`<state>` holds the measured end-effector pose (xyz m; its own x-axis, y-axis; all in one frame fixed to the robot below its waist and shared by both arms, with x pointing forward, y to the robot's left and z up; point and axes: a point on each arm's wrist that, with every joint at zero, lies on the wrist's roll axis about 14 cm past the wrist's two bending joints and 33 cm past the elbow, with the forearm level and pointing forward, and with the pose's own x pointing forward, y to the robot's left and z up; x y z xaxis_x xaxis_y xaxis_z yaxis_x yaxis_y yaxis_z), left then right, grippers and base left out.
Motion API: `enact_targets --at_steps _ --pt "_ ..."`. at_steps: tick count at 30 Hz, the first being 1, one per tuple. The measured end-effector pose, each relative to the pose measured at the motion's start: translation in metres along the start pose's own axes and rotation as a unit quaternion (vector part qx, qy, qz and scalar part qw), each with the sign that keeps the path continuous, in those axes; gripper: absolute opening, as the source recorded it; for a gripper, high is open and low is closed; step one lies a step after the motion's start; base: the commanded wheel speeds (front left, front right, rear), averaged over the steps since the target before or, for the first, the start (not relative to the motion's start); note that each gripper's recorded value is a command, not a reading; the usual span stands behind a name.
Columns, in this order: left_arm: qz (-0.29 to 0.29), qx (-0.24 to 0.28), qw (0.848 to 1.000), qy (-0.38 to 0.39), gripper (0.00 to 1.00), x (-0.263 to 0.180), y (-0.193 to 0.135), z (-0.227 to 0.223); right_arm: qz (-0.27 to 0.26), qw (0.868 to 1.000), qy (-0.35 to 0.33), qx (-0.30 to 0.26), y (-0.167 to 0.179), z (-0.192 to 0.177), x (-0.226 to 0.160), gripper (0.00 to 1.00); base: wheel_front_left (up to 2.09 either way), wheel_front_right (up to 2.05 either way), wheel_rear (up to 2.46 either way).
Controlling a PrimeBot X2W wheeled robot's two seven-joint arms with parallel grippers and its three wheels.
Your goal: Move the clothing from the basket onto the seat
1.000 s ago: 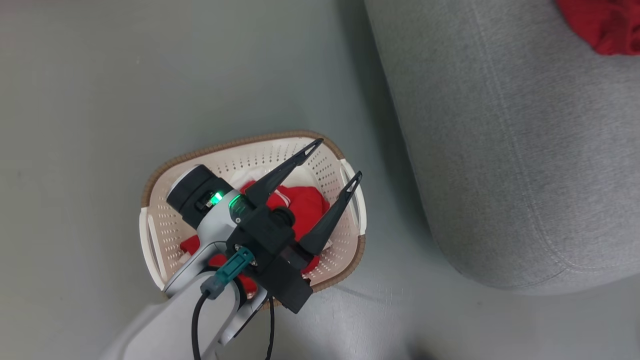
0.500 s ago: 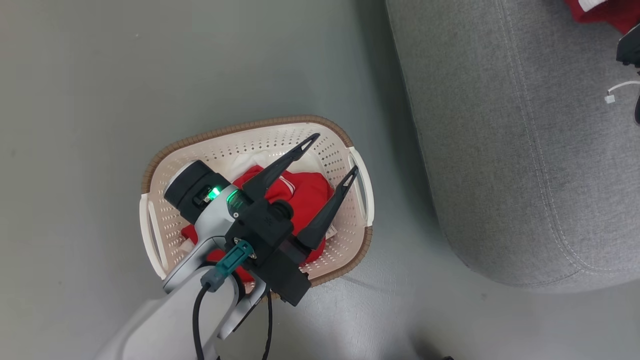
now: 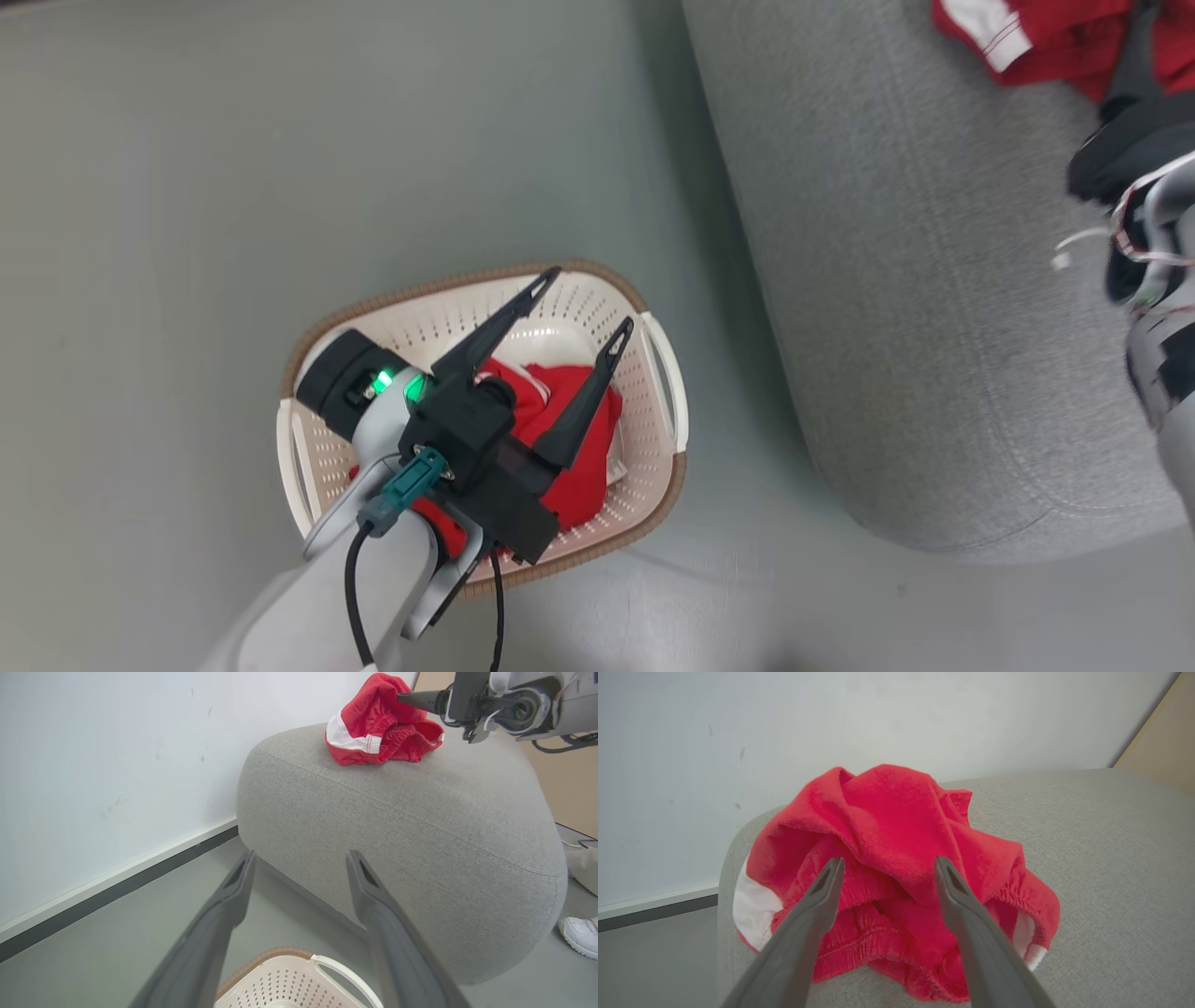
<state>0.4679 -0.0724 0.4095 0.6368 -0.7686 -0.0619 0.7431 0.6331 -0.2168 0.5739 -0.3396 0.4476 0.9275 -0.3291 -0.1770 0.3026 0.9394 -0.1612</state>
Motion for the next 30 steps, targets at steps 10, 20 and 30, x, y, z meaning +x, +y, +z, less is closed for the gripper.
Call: enact_targets --at_steps 10,20,30 --pt "0.029 -0.007 0.999 -0.034 1.00 -0.007 -0.005 0.033 0.041 0.999 -0.034 0.003 0.014 0.030 -0.033 1.00 0.00 0.00 0.00" --pt "0.080 0.001 0.995 -0.052 1.00 -0.033 0.002 0.058 0.086 0.993 -0.068 0.034 0.040 0.053 -0.072 1.00 0.00 0.00 0.00" --pt "0.159 0.008 0.986 -0.054 1.00 -0.079 0.017 0.069 0.127 0.986 -0.074 0.075 0.069 0.048 -0.118 1.00 0.00 0.00 0.00"
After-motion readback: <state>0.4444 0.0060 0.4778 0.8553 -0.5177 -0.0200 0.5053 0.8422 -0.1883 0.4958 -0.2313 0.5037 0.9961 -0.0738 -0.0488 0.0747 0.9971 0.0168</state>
